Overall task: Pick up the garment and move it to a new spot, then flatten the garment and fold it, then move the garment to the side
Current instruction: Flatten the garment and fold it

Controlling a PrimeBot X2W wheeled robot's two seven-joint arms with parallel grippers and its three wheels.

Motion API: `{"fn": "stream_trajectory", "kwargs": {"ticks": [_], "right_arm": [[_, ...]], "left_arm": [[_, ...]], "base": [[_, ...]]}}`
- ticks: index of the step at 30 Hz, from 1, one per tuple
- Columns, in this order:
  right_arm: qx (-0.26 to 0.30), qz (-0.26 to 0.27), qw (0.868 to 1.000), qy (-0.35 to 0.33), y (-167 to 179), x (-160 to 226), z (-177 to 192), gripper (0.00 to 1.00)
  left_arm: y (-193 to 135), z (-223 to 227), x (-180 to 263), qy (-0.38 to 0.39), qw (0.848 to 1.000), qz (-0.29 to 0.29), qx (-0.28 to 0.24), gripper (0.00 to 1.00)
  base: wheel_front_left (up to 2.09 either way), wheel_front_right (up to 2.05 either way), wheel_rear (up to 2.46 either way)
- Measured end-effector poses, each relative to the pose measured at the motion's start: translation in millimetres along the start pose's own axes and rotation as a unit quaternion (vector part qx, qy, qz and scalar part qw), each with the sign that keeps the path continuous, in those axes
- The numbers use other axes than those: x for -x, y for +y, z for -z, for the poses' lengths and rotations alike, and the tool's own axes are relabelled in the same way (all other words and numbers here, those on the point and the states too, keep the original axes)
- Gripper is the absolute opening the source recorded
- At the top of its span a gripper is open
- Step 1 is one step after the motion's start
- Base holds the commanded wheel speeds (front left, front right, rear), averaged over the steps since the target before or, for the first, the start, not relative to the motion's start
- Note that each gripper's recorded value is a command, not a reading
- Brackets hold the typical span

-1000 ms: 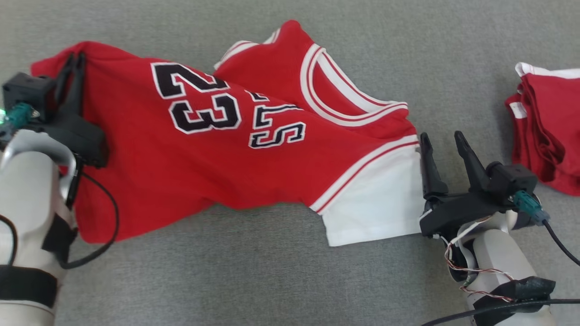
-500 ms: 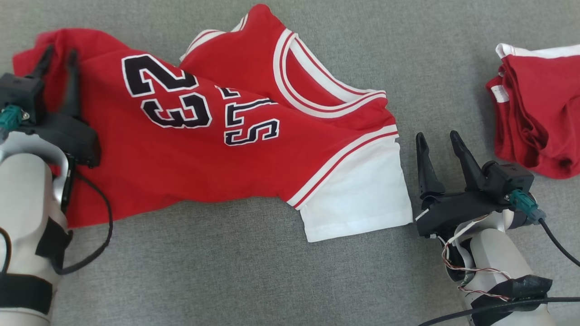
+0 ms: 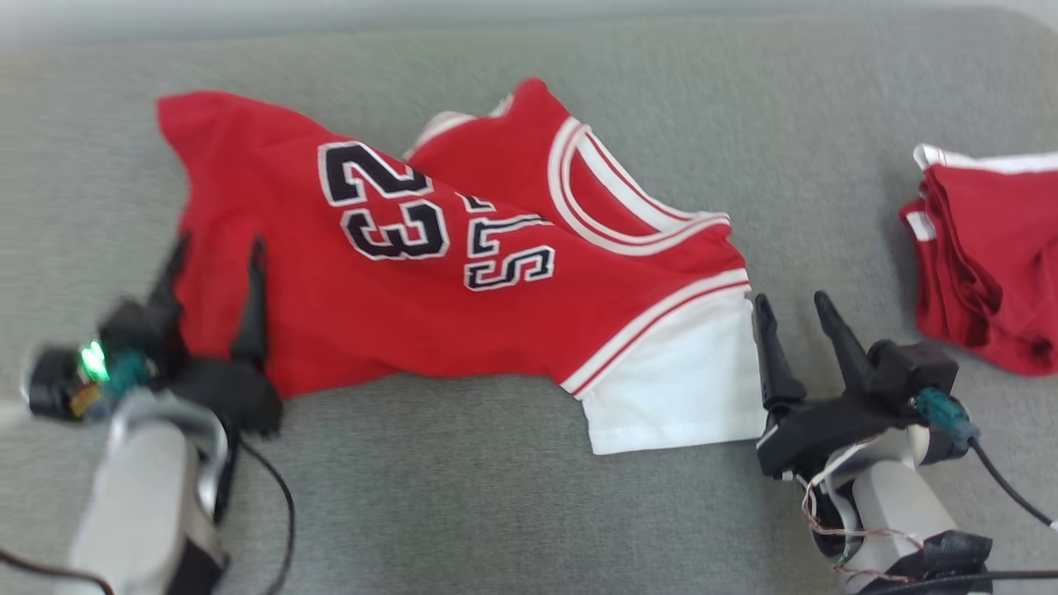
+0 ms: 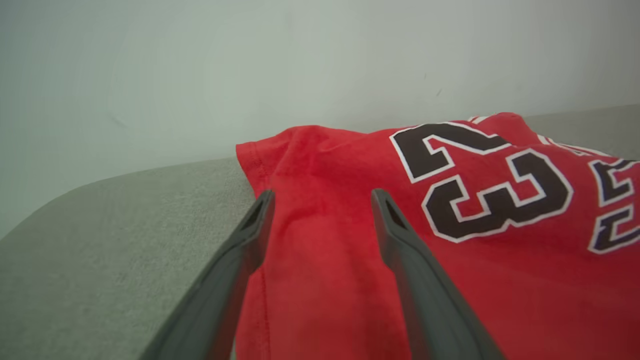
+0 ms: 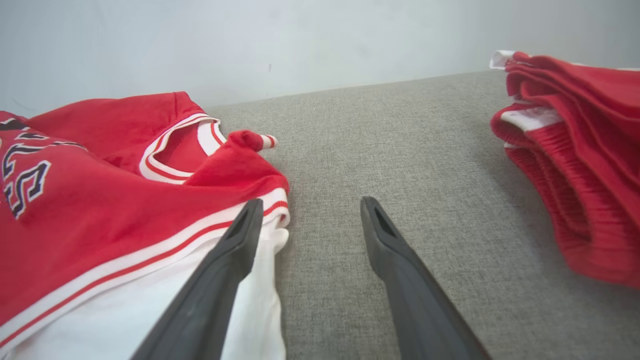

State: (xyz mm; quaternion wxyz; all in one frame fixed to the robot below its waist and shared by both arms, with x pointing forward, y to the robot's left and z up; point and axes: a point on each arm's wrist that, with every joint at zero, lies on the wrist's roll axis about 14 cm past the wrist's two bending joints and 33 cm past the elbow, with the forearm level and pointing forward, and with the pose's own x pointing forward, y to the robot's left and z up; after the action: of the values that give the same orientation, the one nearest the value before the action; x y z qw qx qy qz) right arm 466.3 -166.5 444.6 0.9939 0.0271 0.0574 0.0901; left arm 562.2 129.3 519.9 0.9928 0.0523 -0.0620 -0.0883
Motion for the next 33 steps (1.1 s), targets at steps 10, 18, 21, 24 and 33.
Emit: {"fn": "stream_trajectory", "kwargs": {"ticks": [10, 18, 21, 24, 33], "right_arm": [[-0.008, -0.028, 0.999, -0.014, 30.7, 13.9, -11.6, 1.0], [-0.005, -0.039, 0.999, -0.021, 40.2, 25.2, -18.6, 1.0], [-0.004, -0.035, 0.999, -0.018, 36.8, 26.0, -16.6, 1.0], [-0.006, -0.031, 0.999, -0.016, 33.7, 26.9, -14.7, 1.0], [-0.007, -0.022, 1.0, -0.008, 26.9, 27.4, -8.9, 1.0]], "left_arm": [[10.8, 11.2, 69.9, 0.033, 0.998, -0.049, 0.036, 1.0], [14.9, 25.3, 106.6, 0.062, 0.994, -0.069, 0.059, 1.0], [16.2, 30.6, 107.0, 0.069, 0.993, -0.073, 0.063, 1.0], [15.2, 40.9, 109.6, 0.084, 0.992, -0.072, 0.067, 1.0], [14.6, 59.5, 106.3, 0.111, 0.99, -0.071, 0.055, 1.0]], "base": [[0.0, 0.0, 0.0], [0.0, 0.0, 0.0], [0.0, 0.0, 0.0], [0.0, 0.0, 0.0], [0.0, 0.0, 0.0]]}}
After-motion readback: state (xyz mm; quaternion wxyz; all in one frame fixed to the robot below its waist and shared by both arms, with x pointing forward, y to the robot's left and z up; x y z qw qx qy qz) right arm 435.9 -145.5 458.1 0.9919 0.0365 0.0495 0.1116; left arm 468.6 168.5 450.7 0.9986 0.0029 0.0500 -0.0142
